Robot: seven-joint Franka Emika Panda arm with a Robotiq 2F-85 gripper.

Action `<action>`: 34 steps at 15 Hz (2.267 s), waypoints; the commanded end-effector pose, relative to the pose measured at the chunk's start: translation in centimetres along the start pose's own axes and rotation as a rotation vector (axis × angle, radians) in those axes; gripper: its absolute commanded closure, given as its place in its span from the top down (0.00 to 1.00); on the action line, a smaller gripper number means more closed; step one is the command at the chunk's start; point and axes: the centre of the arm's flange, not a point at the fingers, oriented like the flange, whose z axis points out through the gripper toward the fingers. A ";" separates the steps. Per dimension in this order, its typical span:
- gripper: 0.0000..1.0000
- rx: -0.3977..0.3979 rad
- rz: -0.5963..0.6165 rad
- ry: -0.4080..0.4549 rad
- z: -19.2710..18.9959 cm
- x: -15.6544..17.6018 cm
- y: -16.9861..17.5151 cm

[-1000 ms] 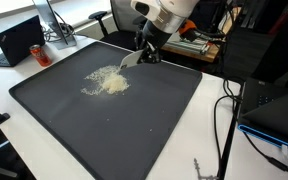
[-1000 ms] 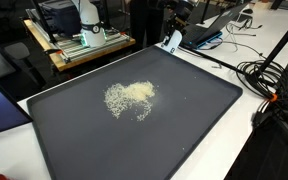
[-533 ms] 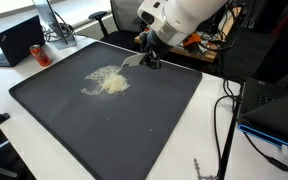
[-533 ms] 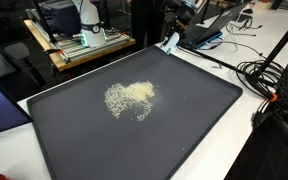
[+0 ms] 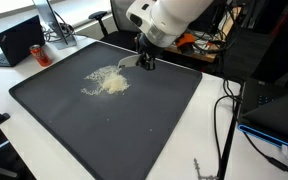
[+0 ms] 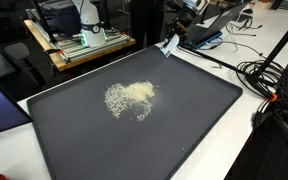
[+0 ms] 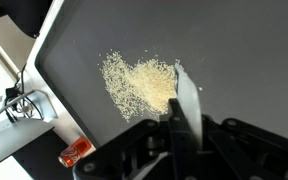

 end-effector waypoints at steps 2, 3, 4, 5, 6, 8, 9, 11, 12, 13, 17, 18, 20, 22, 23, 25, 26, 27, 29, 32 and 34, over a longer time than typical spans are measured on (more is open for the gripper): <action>0.01 0.083 -0.046 -0.088 0.3 5.2 3.3; 0.01 0.109 -0.068 -0.094 0.5 6.5 4.1; 0.01 0.116 -0.076 -0.101 0.9 7.9 4.8; 0.01 0.142 -0.093 -0.101 1.3 9.1 5.6; 0.01 0.160 -0.103 -0.103 1.7 10.3 6.3; 0.01 0.183 -0.097 -0.100 2.8 12.7 7.6; 0.01 0.195 -0.102 -0.101 3.5 13.7 8.2; 0.01 0.240 -0.153 -0.110 4.6 15.4 9.4; 0.01 0.264 -0.173 -0.111 5.1 16.1 9.9; 0.01 0.287 -0.195 -0.116 5.5 16.7 10.4; 0.01 0.365 -0.287 -0.152 7.4 17.8 12.4; 0.01 0.377 -0.308 -0.165 7.9 17.9 12.8; 0.01 0.411 -0.359 -0.184 8.5 17.8 13.5; 0.01 0.427 -0.409 -0.218 9.1 17.5 14.1; 0.01 0.433 -0.416 -0.223 9.4 17.5 14.3; 0.01 0.434 -0.428 -0.239 9.7 17.7 14.6; 0.01 0.417 -0.394 -0.244 10.0 18.0 14.7; 0.01 0.407 -0.407 -0.216 9.9 18.1 13.6; 0.04 0.404 -0.404 -0.218 10.1 18.2 13.8; 0.01 0.402 -0.406 -0.211 10.0 18.2 13.5; 0.01 0.414 -0.405 -0.229 11.1 19.6 13.9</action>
